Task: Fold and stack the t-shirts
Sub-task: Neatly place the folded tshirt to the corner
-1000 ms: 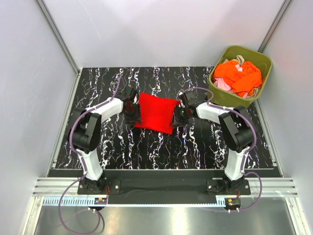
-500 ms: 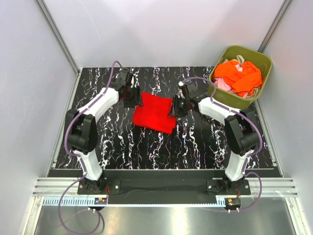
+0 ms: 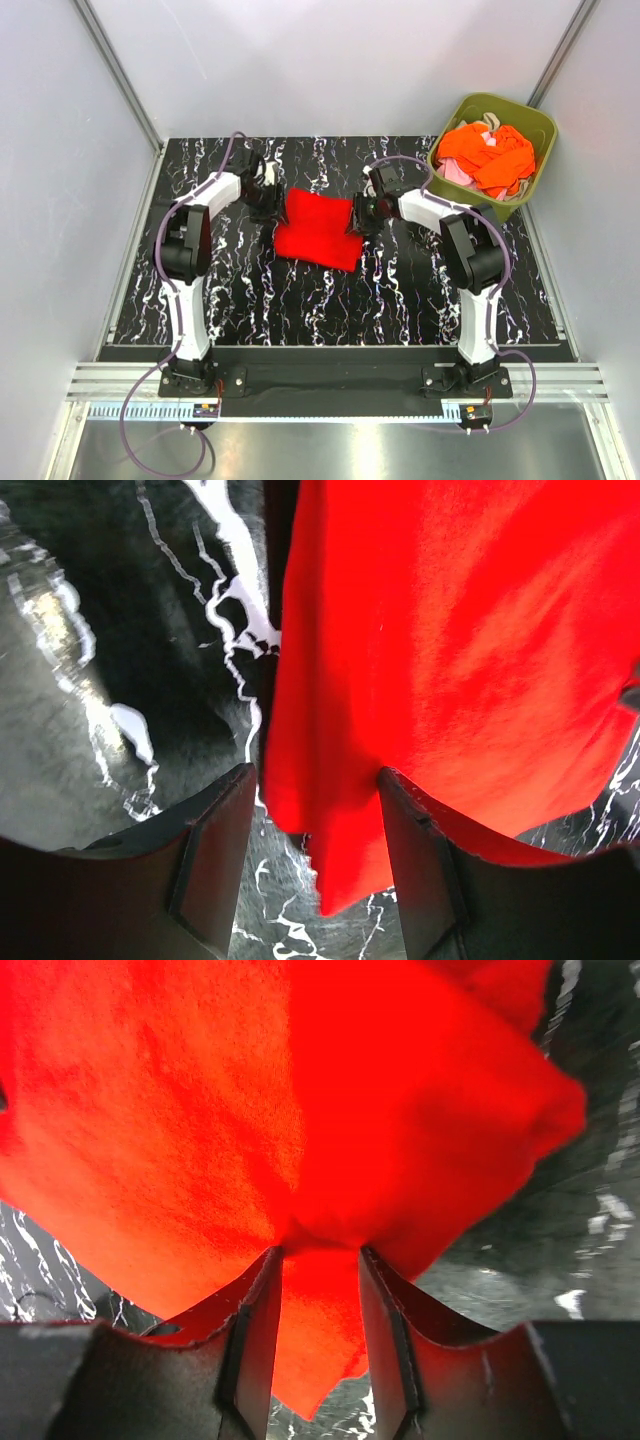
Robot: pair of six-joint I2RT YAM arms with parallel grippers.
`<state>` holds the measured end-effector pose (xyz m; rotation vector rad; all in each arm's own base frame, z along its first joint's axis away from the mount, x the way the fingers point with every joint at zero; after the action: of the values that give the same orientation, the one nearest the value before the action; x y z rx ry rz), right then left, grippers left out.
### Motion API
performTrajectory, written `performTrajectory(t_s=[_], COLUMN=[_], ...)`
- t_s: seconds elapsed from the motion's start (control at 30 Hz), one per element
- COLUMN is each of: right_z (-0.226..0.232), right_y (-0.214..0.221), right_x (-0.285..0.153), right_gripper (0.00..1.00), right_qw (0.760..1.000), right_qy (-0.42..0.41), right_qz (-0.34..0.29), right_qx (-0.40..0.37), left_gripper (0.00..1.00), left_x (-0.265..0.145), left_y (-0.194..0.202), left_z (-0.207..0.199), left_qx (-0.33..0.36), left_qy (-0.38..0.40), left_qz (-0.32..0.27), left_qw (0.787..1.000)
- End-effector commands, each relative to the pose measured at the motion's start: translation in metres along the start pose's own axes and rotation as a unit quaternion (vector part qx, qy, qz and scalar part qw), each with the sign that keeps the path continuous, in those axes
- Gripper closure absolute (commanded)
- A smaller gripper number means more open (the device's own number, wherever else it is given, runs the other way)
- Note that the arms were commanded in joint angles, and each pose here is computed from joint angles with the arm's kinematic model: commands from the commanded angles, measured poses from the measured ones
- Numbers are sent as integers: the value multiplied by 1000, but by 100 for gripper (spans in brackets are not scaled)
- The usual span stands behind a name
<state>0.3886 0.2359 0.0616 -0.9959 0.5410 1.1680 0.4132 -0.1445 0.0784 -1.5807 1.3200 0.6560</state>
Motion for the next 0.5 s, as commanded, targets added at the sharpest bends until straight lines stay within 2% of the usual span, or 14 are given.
performTrajectory(t_s=[0.0,0.2,0.3,0.43,0.47], right_z=[0,20,22,24,24], right_y=[-19,-23,-22,-19,-17], right_x=[-17,-58,-70,-84,-85], right_gripper=[56,56,56,56,56], right_qw=[999,997,996,995,995], right_qy=[9,-12,-11,-10,-11], right_qz=[-29,-66,-77,-89,-89], right_qx=[-31,-39,-41,-40,-38], left_gripper=[43,47,57,82,90], left_x=[-4,12,21,23,23], left_y=[-16,-17,-16,-17,-18], left_z=[-12,-9,-8,-9,-9], left_qx=[39,34,23,19,18], left_qy=[39,56,74,83,82], left_qz=[-19,-12,-1,0,0], left_qw=[998,998,997,996,996])
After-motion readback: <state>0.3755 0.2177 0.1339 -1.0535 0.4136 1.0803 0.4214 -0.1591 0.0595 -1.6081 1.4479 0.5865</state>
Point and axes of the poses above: each gripper's point midway between its finger pads, its own x axis out along the fingers, its own z axis along the line the jaws close on, y = z × x, the point moved 4 cm from there along -x, back along the fingers, and after that the axes turned 1 degree about x, right-handed, at the moved point
